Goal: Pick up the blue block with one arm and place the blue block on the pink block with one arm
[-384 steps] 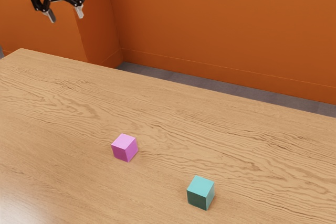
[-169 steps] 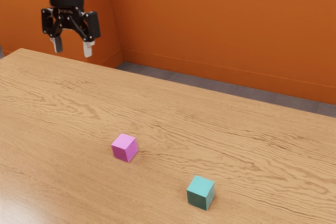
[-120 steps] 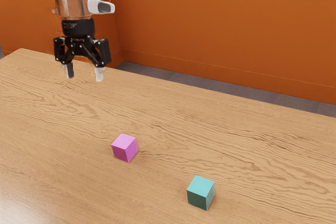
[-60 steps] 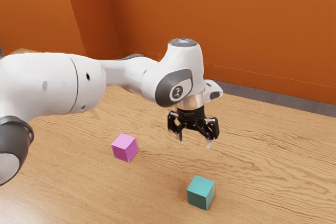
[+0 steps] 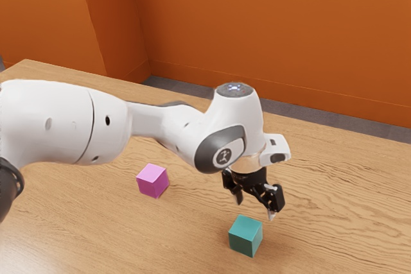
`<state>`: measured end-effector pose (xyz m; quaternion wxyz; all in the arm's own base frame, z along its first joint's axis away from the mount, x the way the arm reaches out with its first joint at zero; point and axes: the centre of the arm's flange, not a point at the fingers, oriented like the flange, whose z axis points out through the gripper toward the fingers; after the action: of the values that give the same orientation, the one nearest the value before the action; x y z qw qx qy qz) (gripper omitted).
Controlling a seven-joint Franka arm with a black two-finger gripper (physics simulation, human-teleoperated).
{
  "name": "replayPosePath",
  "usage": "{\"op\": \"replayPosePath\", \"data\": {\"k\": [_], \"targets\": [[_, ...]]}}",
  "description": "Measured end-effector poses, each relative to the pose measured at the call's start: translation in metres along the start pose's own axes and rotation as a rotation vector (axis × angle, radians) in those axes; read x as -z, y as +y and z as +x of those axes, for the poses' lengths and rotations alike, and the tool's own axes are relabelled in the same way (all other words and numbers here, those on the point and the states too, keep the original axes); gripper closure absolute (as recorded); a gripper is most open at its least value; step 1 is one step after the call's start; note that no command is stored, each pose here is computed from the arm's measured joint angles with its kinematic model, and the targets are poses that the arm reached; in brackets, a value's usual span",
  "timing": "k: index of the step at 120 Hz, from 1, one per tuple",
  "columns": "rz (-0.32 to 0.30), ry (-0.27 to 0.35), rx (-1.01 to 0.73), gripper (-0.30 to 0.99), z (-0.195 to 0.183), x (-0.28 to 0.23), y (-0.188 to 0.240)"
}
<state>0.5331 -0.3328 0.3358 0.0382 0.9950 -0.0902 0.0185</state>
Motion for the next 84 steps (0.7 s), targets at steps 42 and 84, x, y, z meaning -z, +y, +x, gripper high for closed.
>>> {"op": "replayPosePath", "data": {"k": [42, 84], "targets": [[-0.019, -0.087, -0.028, 0.02, -0.038, -0.023, -0.014], [-0.005, -0.048, -0.003, 0.02, -0.030, -0.023, -0.019]]}}
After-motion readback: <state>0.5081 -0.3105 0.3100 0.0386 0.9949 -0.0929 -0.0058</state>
